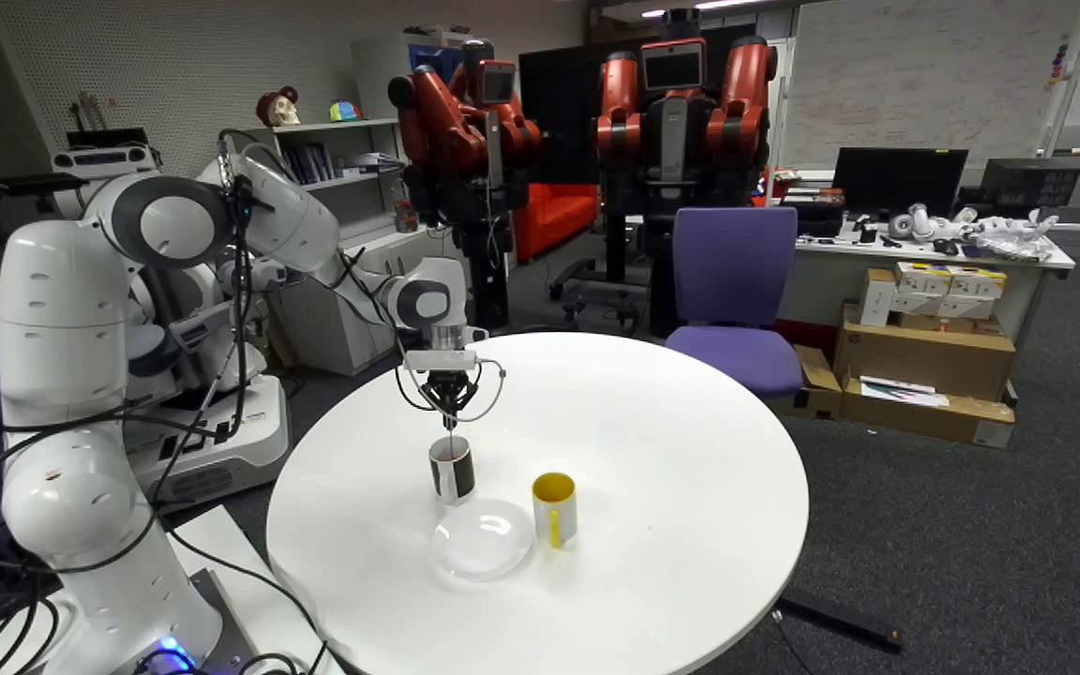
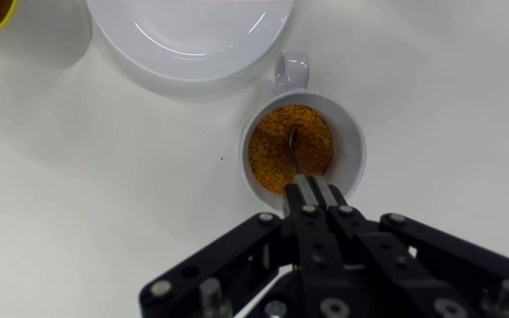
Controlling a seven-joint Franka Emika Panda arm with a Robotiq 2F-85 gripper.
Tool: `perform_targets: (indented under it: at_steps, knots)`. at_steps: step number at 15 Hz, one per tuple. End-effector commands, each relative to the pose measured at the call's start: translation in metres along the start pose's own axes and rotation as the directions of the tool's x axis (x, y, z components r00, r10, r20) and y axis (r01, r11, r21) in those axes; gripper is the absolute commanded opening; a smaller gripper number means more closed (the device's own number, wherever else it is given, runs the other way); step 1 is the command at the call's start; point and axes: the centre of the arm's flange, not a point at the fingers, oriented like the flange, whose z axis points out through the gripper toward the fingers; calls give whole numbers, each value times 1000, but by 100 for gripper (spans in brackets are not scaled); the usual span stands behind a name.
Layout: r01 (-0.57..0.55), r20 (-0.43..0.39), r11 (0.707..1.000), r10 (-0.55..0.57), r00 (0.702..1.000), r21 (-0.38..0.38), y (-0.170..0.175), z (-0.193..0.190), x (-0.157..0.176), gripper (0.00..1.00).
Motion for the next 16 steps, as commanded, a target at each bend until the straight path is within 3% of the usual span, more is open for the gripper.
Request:
perform_targets:
  at_steps: [1,5,9,11,16]
  knots:
    - [6,-8,1000,-6,1000,24,0,-8,-2,1]
    - [29,20,997,-31,999,77,-6,-7,-4,1]
    - [18,69,998,-21,997,56,-7,-7,-9,1]
    - [7,54,999,-9,999,37,-5,-7,-8,1]
    - [4,24,997,-6,1000,81,-6,-3,-4,1]
